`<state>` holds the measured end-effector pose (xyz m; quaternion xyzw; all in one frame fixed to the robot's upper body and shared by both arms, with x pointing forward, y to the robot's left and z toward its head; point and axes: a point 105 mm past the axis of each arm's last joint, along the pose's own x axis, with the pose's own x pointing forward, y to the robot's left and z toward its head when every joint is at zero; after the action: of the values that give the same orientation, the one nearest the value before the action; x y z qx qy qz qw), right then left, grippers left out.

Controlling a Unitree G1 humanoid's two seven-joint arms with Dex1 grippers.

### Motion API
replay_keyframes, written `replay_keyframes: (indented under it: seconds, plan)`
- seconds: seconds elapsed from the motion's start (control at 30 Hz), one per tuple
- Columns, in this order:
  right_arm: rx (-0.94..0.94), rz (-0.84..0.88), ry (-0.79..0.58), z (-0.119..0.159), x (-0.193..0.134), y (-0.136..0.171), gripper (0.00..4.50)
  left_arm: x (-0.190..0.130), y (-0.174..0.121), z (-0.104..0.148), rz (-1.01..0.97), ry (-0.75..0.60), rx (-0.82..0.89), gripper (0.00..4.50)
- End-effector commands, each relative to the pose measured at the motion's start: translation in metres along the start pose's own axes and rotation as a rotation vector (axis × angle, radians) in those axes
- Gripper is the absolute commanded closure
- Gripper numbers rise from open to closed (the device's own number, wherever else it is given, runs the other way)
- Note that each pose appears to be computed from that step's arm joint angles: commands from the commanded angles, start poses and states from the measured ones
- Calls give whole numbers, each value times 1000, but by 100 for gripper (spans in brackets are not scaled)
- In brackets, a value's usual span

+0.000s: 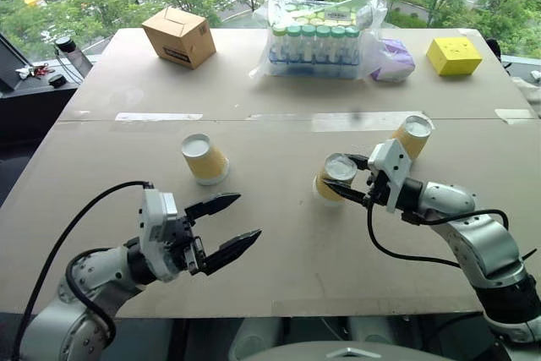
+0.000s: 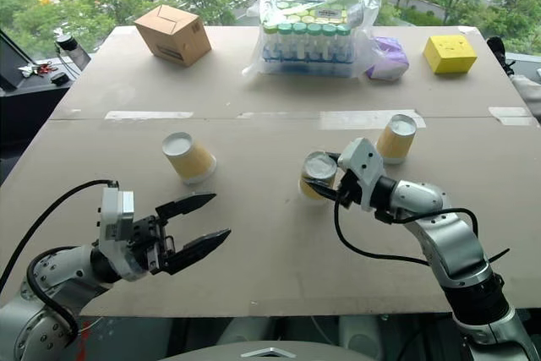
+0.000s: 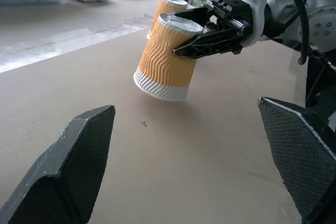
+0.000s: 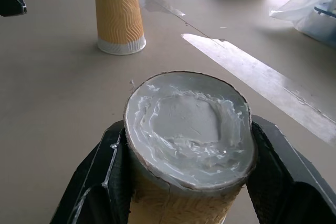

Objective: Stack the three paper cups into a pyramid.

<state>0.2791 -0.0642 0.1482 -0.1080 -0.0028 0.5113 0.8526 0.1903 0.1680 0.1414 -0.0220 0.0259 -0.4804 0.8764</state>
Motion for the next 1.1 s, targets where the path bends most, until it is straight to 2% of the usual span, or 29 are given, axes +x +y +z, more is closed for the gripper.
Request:
replay_keyframes:
  seconds: [0.03, 0.23, 0.53, 0.73, 1.1]
  plan:
    - [-39, 140, -39, 14, 16, 18, 237, -10, -3, 7, 37, -19, 49, 0]
    - [-71, 199, -66, 18, 45, 21, 237, -20, 0, 1, 75, 7, 65, 0]
    - [-89, 149, -19, 12, 30, 6, 237, -22, -6, -3, 79, 13, 62, 0]
    - [-76, 71, 44, -4, 5, -9, 237, -22, -5, -2, 81, 10, 64, 0]
    - [-51, 34, 43, -14, 14, -8, 237, -24, -2, 5, 58, 10, 83, 0]
